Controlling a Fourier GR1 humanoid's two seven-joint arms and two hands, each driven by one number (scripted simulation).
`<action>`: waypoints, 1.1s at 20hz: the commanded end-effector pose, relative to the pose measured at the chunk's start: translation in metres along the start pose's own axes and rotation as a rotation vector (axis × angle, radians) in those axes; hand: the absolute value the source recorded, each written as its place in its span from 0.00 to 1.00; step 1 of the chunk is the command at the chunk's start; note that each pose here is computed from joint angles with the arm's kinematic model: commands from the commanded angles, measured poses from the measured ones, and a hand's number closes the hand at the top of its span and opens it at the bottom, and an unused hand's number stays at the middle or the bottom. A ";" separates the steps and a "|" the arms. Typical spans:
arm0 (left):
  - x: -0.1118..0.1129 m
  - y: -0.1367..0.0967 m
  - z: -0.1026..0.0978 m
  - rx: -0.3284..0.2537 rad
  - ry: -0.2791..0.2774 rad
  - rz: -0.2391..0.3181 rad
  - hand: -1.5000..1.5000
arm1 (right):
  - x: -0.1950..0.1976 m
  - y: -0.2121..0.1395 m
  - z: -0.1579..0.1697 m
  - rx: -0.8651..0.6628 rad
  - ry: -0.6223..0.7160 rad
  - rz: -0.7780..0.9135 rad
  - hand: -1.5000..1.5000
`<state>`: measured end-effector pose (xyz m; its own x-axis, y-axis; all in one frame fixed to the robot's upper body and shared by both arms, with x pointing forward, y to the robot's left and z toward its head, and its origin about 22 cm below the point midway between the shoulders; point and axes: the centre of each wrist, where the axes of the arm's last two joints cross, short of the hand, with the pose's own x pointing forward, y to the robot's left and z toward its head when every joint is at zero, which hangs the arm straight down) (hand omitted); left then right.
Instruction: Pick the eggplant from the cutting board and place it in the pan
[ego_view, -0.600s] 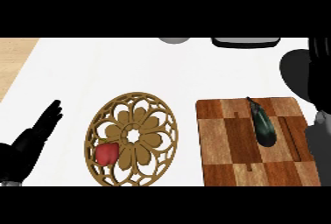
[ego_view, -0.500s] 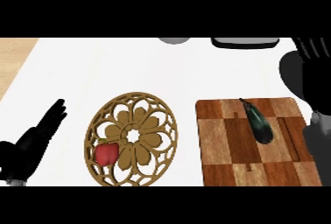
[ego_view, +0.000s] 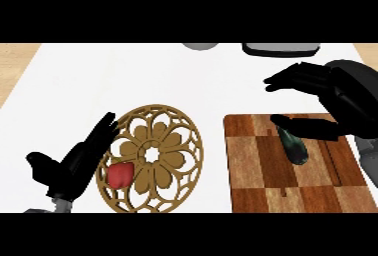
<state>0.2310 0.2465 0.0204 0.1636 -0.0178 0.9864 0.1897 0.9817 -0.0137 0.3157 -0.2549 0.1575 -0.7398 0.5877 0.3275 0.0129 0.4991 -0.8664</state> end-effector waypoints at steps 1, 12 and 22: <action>-0.006 -0.017 -0.014 -0.042 0.015 0.078 0.50 | -0.004 0.030 0.007 0.072 -0.192 0.166 0.00; -0.005 -0.028 -0.019 -0.009 0.038 0.087 0.50 | 0.000 0.047 0.025 0.685 0.156 0.915 0.00; -0.007 -0.027 -0.024 -0.001 0.045 0.100 0.50 | 0.074 0.161 0.036 1.038 0.425 1.257 0.00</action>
<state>0.2495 0.2167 0.0140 0.2224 0.0635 0.9729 0.1892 0.9761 -0.1070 0.2672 -0.1815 0.0549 -0.4471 0.5662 -0.6925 -0.0786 -0.7961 -0.6001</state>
